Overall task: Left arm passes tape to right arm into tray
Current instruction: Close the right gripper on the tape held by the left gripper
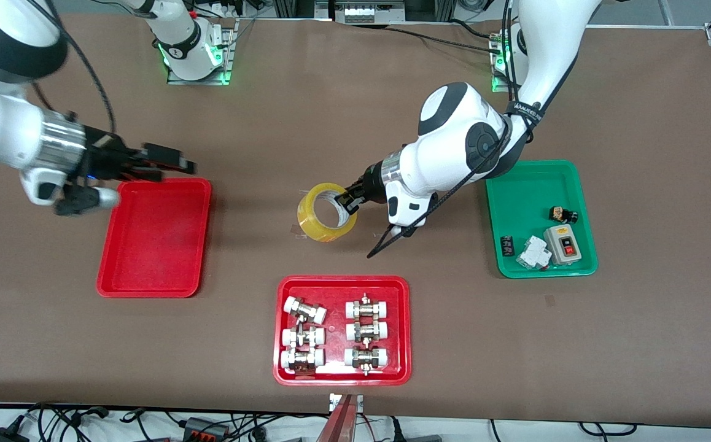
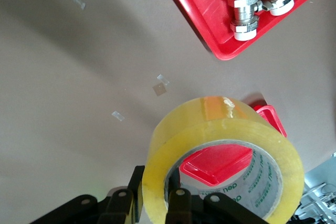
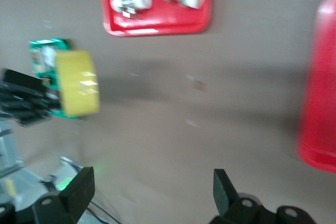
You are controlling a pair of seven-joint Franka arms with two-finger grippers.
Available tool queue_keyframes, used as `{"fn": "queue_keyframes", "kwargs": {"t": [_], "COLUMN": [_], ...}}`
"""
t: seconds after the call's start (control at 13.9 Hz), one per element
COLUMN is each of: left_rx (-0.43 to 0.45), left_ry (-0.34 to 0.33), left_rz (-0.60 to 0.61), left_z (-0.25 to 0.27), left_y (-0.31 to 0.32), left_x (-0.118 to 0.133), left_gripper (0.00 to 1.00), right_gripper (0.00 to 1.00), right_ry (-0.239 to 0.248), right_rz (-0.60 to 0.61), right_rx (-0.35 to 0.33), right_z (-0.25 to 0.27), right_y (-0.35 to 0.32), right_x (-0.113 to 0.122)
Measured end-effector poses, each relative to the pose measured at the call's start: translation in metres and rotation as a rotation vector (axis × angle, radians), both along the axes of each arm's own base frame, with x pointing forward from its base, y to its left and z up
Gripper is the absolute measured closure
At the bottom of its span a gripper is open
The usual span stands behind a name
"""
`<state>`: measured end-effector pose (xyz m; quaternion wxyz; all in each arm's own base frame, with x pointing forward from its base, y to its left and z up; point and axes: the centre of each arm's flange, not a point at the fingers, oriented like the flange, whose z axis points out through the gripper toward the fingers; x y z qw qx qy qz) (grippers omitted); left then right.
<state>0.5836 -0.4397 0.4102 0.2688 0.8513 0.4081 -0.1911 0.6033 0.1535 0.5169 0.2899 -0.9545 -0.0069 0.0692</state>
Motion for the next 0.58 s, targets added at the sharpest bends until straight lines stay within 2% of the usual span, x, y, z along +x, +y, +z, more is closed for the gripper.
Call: {"fn": "queue_keyframes", "kwargs": {"t": [0.22,0.36,0.58], "left_rx": [-0.094,-0.164,-0.171], "left_ry": [-0.061,-0.068,-0.057], "left_rz": [0.117,0.195,0.213], "left_z": [0.005,0.001,-0.009], "left_y": [-0.027,-0.043,-0.047], "left_x": [-0.003,-0.008,-0.008], "left_gripper": [0.78,0.78,0.78], "right_gripper": [0.0,0.0,0.0], "right_ry": [-0.015,-0.029,-0.038], "right_rz": [-0.044,-0.068,-0.087], "right_rx": [0.127,0.158,0.181], "right_z": [-0.028,-0.046,-0.064], "right_y": [0.053,0.073,0.093], "right_x": [0.022,0.038,0.05]}}
